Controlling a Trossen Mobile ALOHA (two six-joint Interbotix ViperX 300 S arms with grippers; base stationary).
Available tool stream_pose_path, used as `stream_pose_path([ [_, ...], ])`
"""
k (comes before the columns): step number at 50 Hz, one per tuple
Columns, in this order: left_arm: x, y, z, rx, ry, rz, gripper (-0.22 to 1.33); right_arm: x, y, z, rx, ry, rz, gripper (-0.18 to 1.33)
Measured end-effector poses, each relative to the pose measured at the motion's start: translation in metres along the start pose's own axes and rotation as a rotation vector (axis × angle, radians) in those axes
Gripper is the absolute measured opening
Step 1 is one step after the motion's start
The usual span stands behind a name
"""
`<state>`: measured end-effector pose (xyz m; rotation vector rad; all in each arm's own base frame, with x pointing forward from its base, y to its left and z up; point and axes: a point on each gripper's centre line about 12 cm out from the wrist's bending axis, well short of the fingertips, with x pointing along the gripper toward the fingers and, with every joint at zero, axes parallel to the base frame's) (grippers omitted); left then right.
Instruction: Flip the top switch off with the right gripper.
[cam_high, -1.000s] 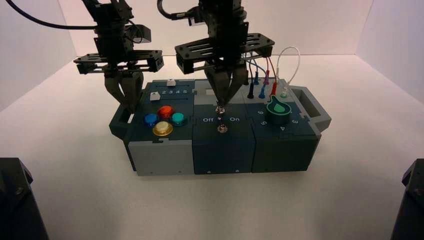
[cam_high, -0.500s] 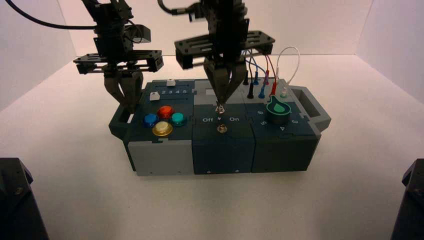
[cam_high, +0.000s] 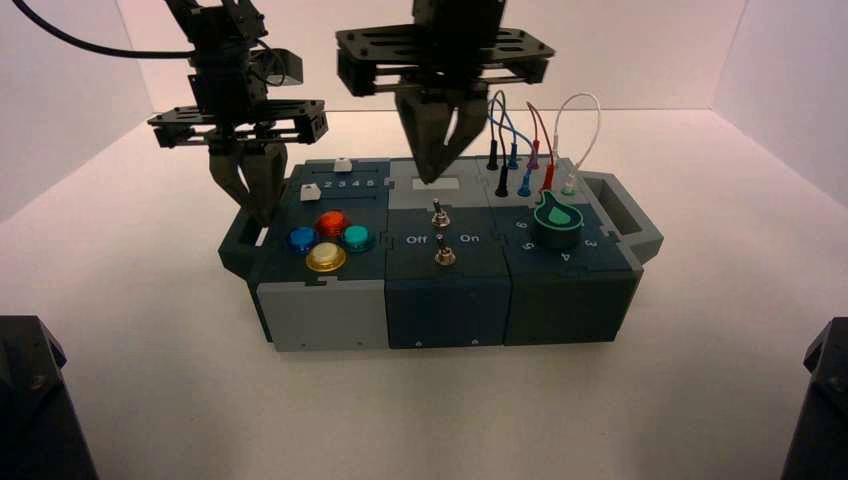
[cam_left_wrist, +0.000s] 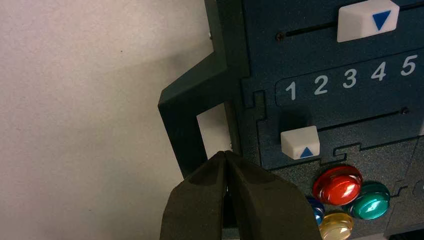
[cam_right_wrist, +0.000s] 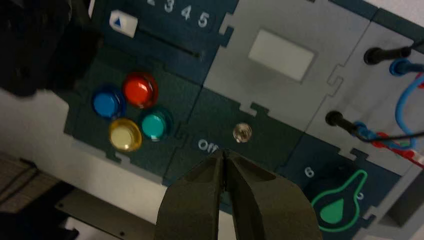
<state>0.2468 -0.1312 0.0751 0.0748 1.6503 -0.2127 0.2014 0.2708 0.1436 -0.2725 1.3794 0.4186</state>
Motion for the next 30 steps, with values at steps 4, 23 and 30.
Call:
stream_pose_path([
  [4,-0.003,-0.001,0.002,0.013,-0.010,-0.002,-0.16,-0.001,-0.002,-0.003,-0.032,0.003,-0.001,-0.14],
  [23,-0.021,-0.006,0.017,0.059,-0.080,-0.007,-0.16,-0.009,-0.008,-0.013,-0.172,0.006,-0.002,-0.14],
  [30,-0.023,-0.011,0.018,0.072,-0.084,-0.011,-0.16,-0.009,-0.010,-0.017,-0.183,0.013,-0.005,-0.14],
])
